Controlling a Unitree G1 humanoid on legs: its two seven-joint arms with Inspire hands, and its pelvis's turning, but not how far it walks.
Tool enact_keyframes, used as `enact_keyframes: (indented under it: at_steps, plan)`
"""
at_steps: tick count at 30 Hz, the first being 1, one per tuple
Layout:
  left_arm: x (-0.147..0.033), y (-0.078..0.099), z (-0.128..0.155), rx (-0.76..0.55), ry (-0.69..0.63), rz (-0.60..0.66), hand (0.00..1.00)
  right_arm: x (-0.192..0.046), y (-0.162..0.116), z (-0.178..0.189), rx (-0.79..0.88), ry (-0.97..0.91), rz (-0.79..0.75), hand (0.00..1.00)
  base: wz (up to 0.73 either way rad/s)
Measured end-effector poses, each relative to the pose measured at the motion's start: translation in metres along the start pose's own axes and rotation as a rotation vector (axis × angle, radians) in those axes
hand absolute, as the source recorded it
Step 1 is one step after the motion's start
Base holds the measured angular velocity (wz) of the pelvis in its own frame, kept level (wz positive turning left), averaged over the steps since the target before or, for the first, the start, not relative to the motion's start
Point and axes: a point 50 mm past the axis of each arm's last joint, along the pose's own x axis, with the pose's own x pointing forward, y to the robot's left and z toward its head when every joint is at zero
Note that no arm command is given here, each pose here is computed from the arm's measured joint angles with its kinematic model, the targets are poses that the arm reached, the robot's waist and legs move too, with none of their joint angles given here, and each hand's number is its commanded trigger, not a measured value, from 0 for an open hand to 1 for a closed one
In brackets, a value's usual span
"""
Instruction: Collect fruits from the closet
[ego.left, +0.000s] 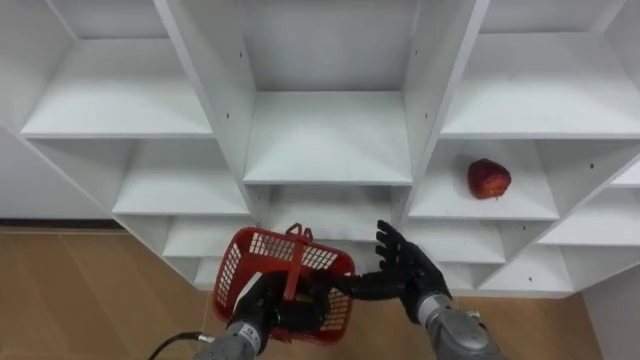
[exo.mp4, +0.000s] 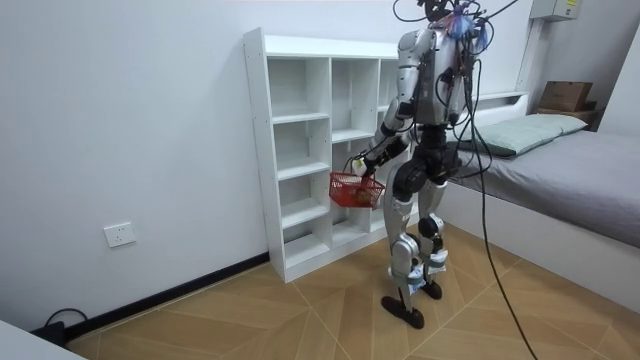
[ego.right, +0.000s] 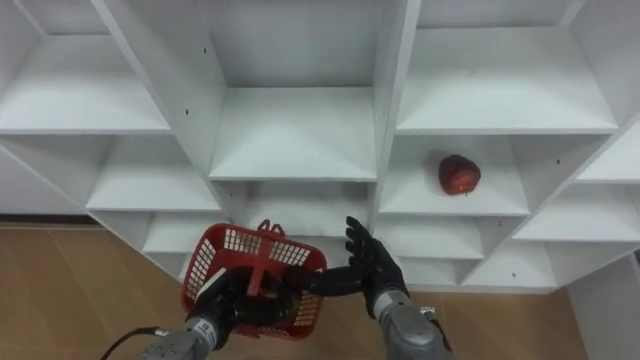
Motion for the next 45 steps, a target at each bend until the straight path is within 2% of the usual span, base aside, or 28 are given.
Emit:
enact_keyframes:
  at_steps: [5, 10, 15, 23, 34, 43, 45]
  plan:
    - [-0.004, 0.0, -0.01, -0.023, 0.024, 0.042, 1.0, -0.006, -0.003, 0.004, -0.034, -0.044, -0.051, 0.0, -0.03]
    - [-0.005, 0.002, -0.014, -0.145, 0.044, 0.076, 1.0, -0.016, 0.001, 0.006, -0.057, -0.082, -0.099, 0.0, -0.19]
    - [-0.011, 0.008, -0.026, -0.159, 0.078, 0.1, 1.0, -0.018, -0.006, 0.007, -0.127, -0.098, -0.149, 0.0, -0.18]
    - [-0.018, 0.017, -0.037, -0.223, 0.109, 0.14, 1.0, -0.03, -0.017, 0.012, -0.139, -0.147, -0.228, 0.0, -0.01]
    - [-0.024, 0.037, -0.02, -0.308, 0.007, 0.209, 1.0, -0.046, -0.051, 0.033, -0.091, -0.246, -0.457, 0.0, 0.0]
    - [-0.038, 0.059, -0.029, -0.353, 0.006, 0.289, 1.0, -0.059, -0.088, 0.035, -0.08, -0.246, -0.618, 0.0, 0.06]
    - [-0.039, 0.062, -0.028, -0.327, 0.005, 0.299, 1.0, -0.06, -0.093, 0.036, -0.083, -0.25, -0.637, 0.0, 0.11]
